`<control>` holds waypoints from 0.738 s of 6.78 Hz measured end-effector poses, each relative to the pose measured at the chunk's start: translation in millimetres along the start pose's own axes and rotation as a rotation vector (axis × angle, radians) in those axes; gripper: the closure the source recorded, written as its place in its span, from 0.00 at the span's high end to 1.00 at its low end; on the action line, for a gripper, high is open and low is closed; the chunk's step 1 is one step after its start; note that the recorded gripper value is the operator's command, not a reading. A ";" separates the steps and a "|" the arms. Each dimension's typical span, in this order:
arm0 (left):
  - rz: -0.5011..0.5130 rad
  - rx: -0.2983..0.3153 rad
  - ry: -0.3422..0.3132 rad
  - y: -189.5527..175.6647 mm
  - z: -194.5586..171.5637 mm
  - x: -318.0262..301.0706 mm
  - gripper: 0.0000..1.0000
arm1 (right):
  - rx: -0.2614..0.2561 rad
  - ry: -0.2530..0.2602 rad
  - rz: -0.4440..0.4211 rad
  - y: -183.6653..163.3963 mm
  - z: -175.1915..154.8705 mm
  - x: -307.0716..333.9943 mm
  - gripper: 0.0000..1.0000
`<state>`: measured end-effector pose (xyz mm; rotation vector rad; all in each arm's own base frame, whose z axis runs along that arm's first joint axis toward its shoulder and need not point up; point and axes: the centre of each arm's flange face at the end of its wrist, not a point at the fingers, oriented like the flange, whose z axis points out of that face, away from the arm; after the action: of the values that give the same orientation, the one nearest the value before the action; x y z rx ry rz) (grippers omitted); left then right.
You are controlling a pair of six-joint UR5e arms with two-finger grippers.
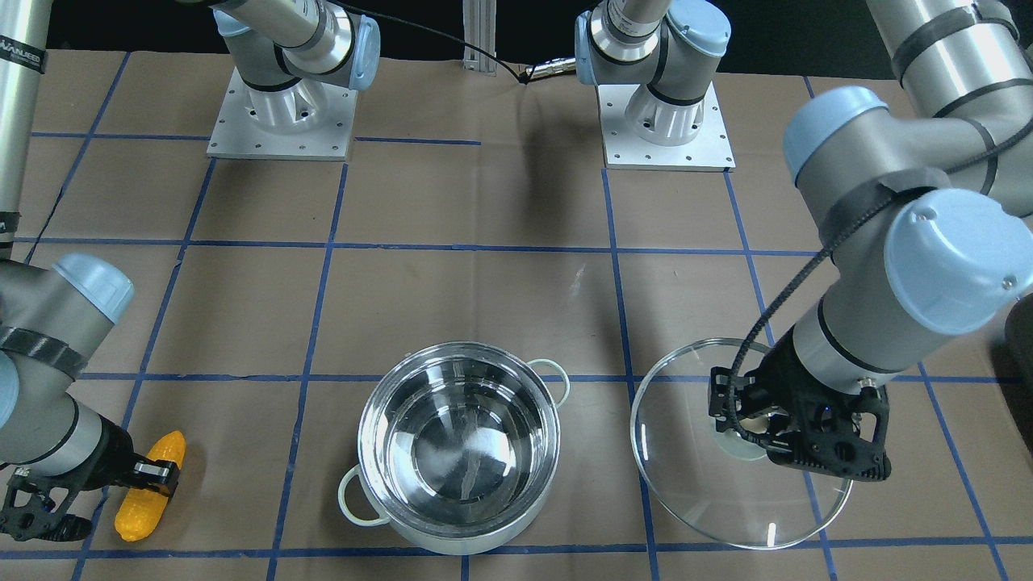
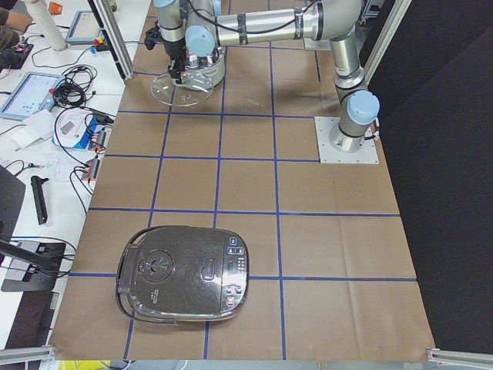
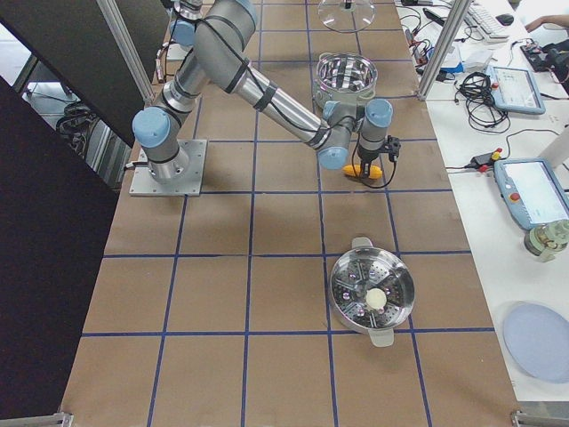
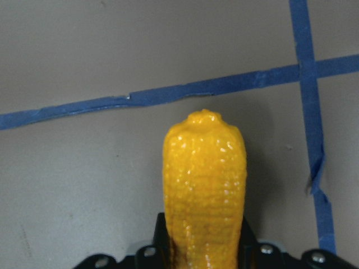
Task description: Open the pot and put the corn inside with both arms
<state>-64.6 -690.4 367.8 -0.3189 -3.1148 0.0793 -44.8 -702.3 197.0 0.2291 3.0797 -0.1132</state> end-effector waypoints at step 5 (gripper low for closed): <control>0.004 -0.042 0.008 24.6 136.3 -33.0 1.00 | 0.080 -0.089 -0.254 43.9 -147.2 -265.2 0.09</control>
<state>-29.3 -679.7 230.3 -0.3255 -3.1115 0.0120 217.0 -686.4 355.6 -0.1619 3.0025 -0.2489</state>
